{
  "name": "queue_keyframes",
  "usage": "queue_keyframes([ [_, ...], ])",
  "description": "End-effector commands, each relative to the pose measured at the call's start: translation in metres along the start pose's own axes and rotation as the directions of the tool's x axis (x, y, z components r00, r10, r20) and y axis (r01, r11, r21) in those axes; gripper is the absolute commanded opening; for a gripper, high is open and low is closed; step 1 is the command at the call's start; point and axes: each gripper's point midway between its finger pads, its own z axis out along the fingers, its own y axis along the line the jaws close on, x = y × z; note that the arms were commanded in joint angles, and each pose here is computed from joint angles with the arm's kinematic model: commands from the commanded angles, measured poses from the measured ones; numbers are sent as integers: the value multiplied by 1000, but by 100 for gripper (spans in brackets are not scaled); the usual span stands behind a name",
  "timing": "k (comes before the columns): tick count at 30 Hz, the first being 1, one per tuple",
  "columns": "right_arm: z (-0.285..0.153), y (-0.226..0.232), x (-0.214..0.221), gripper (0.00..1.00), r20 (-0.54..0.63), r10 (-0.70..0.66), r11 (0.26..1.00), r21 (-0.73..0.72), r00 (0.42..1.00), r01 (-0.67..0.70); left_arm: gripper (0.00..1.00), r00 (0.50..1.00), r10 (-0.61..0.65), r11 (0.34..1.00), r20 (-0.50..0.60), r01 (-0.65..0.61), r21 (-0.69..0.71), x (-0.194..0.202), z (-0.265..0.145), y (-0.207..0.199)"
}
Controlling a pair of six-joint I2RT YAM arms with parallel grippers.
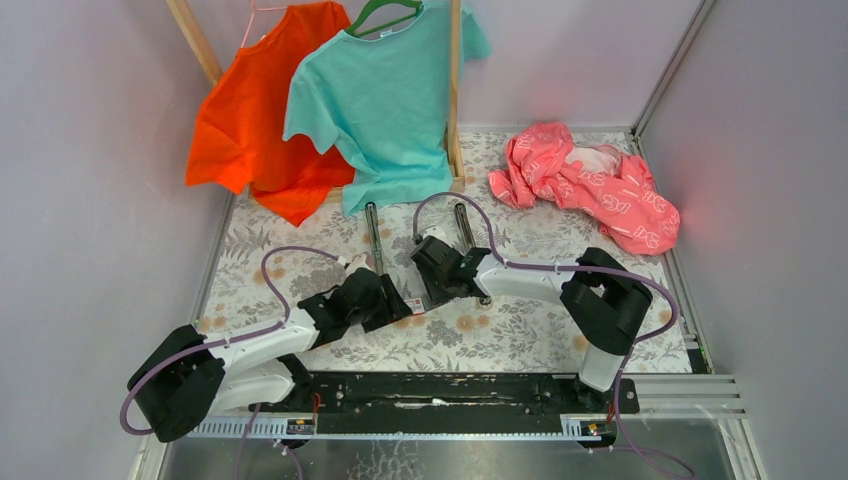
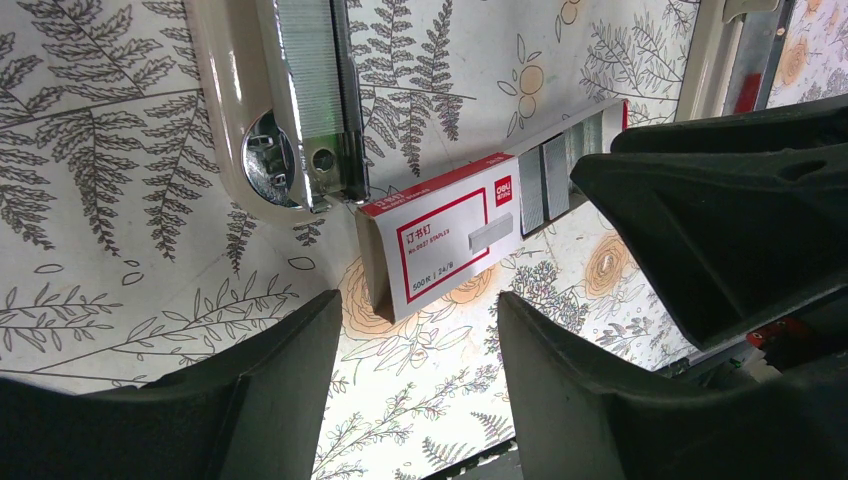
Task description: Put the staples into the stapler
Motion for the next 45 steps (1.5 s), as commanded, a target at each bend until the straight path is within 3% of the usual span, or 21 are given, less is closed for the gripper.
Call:
queue_keyframes([
  [1,-7,-5,-11,39,38,-14,999,44,999,12,66,1000,-6,1000,7,6,-16,0,1,6],
  [26,5,-13,2,42,-3,-30,996,86,1000,31,66,1000,-7,1000,11,8,-17,0,0,6],
  [34,3,-15,1,35,2,-34,995,93,999,34,66,1000,-4,1000,12,4,-15,-1,0,5],
  [45,-5,-23,-2,34,24,-40,992,120,999,37,66,1000,-2,1000,9,2,-14,0,1,4],
])
